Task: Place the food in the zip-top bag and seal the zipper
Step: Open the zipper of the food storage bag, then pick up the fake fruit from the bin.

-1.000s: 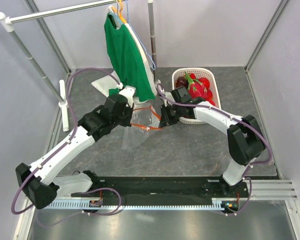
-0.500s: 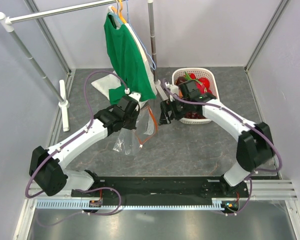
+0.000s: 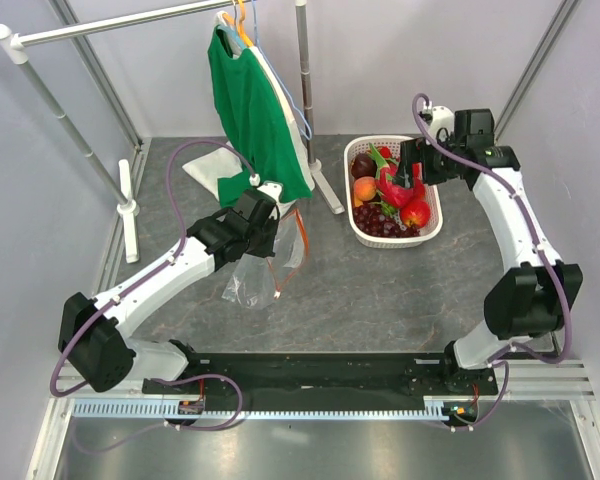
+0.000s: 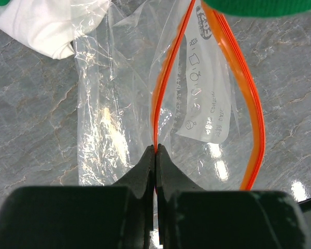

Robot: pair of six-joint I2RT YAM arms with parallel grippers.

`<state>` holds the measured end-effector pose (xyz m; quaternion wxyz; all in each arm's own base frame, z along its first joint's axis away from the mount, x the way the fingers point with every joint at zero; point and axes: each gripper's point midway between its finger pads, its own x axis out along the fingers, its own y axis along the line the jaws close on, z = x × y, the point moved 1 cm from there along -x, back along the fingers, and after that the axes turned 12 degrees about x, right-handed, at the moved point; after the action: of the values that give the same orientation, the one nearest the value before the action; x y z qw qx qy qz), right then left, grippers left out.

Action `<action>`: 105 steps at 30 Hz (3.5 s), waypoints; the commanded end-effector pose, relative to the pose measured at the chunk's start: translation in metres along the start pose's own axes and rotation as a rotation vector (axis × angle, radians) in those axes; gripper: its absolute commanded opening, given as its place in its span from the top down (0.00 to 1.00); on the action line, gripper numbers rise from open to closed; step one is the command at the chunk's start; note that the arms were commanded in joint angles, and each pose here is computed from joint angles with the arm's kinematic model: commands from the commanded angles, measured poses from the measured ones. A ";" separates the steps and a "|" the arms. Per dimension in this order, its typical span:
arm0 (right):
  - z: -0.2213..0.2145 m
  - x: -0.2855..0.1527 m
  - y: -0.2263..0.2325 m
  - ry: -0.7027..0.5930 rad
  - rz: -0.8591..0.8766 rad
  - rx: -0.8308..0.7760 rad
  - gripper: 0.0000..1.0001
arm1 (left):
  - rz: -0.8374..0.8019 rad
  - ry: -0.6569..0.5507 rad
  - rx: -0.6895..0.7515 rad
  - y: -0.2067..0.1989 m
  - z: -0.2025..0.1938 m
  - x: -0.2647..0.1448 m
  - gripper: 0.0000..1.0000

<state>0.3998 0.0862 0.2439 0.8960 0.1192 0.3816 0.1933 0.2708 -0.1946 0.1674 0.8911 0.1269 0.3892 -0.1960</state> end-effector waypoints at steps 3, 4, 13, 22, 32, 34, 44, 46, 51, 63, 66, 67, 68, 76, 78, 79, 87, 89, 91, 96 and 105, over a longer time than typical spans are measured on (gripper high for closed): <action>0.022 0.021 -0.048 0.038 -0.208 -0.074 0.02 | -0.030 -0.076 -0.045 -0.005 0.025 -0.008 0.98; 0.032 0.022 -0.050 0.022 -0.224 -0.086 0.02 | -0.030 -0.075 -0.045 -0.005 0.025 -0.008 0.98; 0.022 0.054 -0.068 0.140 -0.210 -0.156 0.02 | -0.033 -0.074 -0.039 -0.005 0.023 -0.008 0.98; 0.020 0.091 -0.060 0.192 -0.158 -0.153 0.02 | -0.040 -0.072 -0.032 -0.006 0.024 -0.007 0.98; 0.005 0.123 -0.064 0.285 -0.143 -0.174 0.02 | -0.052 -0.058 -0.034 -0.009 0.020 -0.005 0.98; -0.004 0.127 -0.064 0.317 -0.133 -0.160 0.02 | -0.053 -0.061 -0.033 -0.009 0.021 -0.005 0.98; 0.003 0.104 -0.047 0.295 -0.074 -0.056 0.55 | -0.076 -0.044 -0.081 -0.008 0.020 -0.007 0.98; 0.013 0.091 -0.041 0.258 -0.041 -0.010 0.72 | -0.096 -0.024 -0.107 -0.010 0.018 -0.006 0.98; 0.029 0.072 -0.034 0.187 -0.005 0.039 0.98 | -0.105 -0.004 -0.135 -0.008 0.017 -0.002 0.98; 0.037 0.092 -0.056 0.163 -0.144 0.030 0.02 | -0.102 -0.012 -0.127 -0.005 0.016 -0.005 0.98; 0.026 0.096 -0.061 0.209 -0.189 -0.017 0.02 | -0.104 -0.010 -0.128 -0.006 0.015 -0.005 0.98; 0.021 0.099 -0.061 0.228 -0.199 -0.029 0.02 | -0.104 -0.010 -0.128 -0.006 0.015 -0.005 0.98; 0.018 0.100 -0.058 0.241 -0.198 -0.038 0.02 | -0.107 -0.008 -0.128 -0.007 0.014 -0.004 0.98; -0.019 0.125 -0.055 0.349 -0.162 0.054 0.02 | -0.109 -0.008 -0.128 -0.007 0.014 -0.004 0.98; -0.034 0.132 -0.053 0.393 -0.152 0.070 0.02 | -0.111 -0.011 -0.128 -0.007 0.014 -0.004 0.98; -0.038 0.134 -0.050 0.405 -0.135 0.076 0.02 | -0.109 -0.008 -0.126 -0.007 0.013 -0.004 0.98; -0.066 0.135 -0.054 0.488 -0.136 0.128 0.02 | -0.111 -0.005 -0.126 -0.007 0.013 -0.003 0.98; -0.067 0.129 -0.061 0.494 -0.180 0.115 0.02 | -0.114 -0.009 -0.125 -0.008 0.014 -0.004 0.98; -0.066 0.125 -0.069 0.493 -0.235 0.099 0.02 | -0.114 -0.011 -0.125 -0.007 0.014 -0.005 0.98; -0.075 0.123 -0.064 0.521 -0.225 0.118 0.02 | -0.113 -0.005 -0.123 -0.007 0.011 -0.004 0.98; -0.090 0.138 -0.051 0.574 -0.171 0.095 0.04 | -0.112 -0.011 -0.116 -0.007 0.013 -0.004 0.98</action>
<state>0.4724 0.0946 0.1223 0.8237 0.0730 0.5493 0.1204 0.2684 -0.2014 0.1633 0.8762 0.0677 0.4230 -0.2209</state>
